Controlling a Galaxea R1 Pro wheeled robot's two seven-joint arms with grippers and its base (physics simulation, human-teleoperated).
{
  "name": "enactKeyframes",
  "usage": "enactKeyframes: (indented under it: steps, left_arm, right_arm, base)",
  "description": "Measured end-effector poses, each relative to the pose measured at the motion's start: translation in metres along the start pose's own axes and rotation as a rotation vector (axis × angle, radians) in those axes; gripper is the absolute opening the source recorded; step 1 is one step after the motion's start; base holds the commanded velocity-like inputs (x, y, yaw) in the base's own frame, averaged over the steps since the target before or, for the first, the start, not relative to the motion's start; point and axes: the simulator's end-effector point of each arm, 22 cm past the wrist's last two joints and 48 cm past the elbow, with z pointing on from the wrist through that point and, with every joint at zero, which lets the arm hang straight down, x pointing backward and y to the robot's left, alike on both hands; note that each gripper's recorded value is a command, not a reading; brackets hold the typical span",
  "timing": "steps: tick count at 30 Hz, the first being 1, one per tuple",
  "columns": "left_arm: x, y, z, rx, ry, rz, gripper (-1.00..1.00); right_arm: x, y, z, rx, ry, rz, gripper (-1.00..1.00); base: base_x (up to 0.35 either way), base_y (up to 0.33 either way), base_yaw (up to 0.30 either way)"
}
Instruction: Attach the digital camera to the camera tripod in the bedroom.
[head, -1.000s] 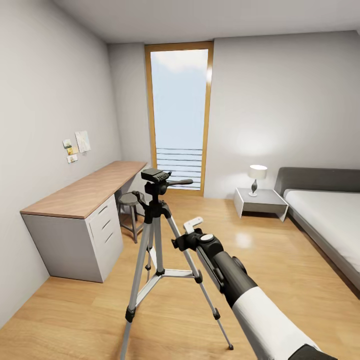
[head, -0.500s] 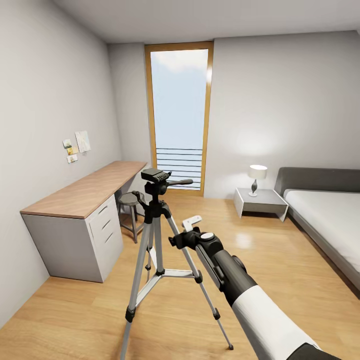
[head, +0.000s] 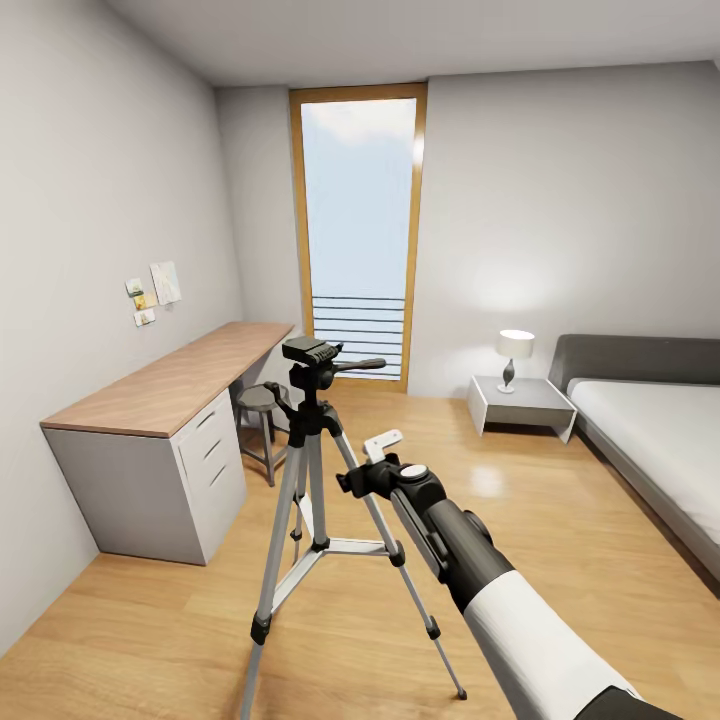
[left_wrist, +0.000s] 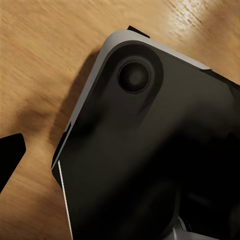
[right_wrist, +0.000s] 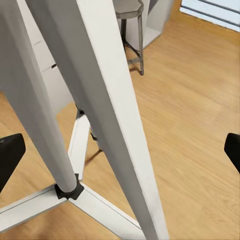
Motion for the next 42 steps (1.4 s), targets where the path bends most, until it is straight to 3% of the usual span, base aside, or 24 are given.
enactKeyframes:
  steps: [42]
  left_arm:
    - [-0.0002,0.0008,0.0000,0.000,0.001,0.000,1.00]
  right_arm:
    - [0.0017,0.0031,0.0012,-0.002,0.000,-0.014,1.00]
  base:
    - [0.067,0.023,0.000]
